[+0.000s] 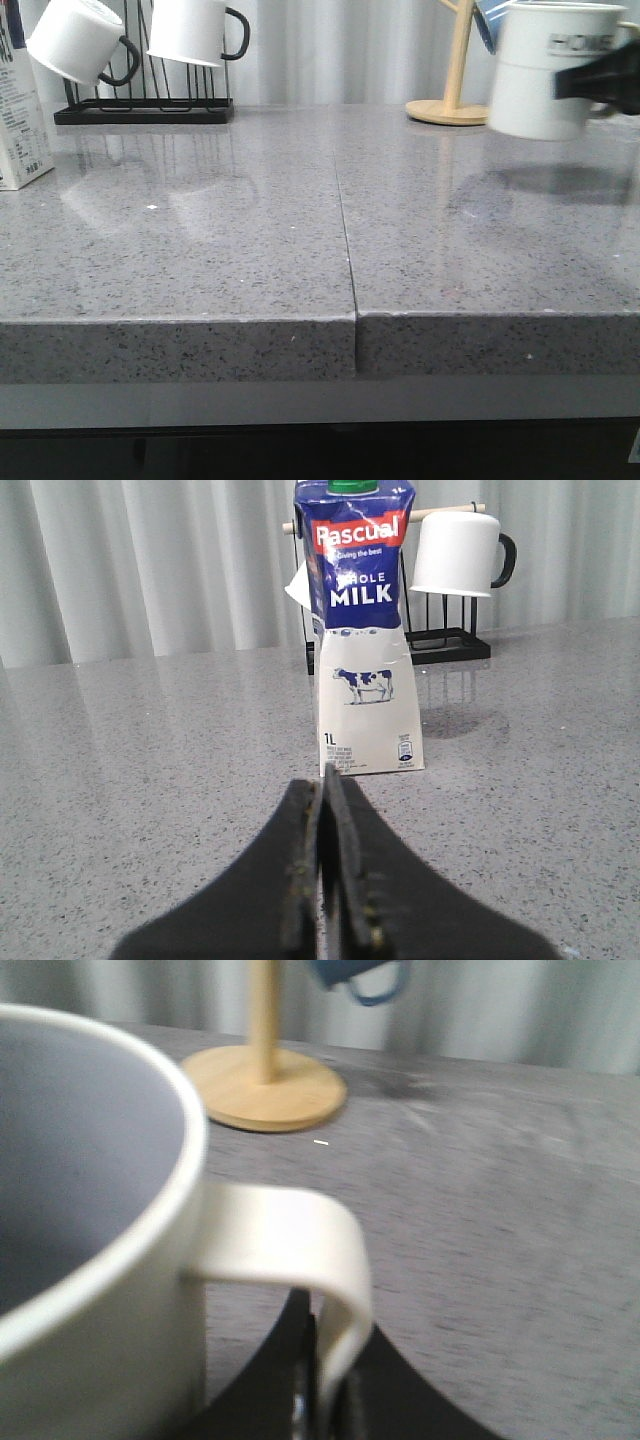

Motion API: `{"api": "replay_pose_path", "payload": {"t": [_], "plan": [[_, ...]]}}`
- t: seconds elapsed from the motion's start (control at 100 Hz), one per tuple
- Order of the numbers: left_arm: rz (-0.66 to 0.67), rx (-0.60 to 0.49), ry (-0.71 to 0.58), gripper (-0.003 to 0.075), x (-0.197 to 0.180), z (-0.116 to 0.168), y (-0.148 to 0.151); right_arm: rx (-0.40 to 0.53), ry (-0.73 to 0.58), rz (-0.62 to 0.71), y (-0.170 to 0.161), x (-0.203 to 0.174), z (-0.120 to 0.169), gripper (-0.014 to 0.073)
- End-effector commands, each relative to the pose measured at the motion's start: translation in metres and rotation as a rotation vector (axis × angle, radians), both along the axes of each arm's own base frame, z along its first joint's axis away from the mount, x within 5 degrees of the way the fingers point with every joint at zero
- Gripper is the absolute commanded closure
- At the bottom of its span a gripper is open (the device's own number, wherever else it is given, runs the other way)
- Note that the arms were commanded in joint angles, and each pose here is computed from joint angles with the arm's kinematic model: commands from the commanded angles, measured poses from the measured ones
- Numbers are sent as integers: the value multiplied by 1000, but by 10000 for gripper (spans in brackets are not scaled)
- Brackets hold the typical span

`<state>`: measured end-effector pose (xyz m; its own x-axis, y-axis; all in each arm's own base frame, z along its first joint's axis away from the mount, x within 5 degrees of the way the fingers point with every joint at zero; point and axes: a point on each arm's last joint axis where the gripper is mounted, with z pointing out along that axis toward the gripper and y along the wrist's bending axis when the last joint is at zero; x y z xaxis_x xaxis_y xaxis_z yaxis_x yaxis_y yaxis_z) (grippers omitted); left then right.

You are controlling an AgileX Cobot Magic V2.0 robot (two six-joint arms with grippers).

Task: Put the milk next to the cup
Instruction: 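Carry the HOME mug with the right gripper toward the table center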

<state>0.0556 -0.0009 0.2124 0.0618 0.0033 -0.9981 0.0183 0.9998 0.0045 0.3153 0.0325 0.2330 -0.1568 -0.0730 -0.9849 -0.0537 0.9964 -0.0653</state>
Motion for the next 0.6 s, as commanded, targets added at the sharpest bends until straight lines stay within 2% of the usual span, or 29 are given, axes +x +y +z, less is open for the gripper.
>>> {"api": "replay_pose_path", "payload": {"t": [0.0,0.13,0.3,0.59], "plan": [[-7,-16,-62,741,-1,-8,-1,20,-154,-26,20,3,34,706],[-7,-16,-62,741,-1,-8,-1,50,-150,-10,53,9,39,706],[-7,-16,-62,741,-1,-8,-1,61,-132,66,90,21,31,706],[-7,-16,-62,741,-1,-8,-1,68,-100,98,117,39,13,706]]}}
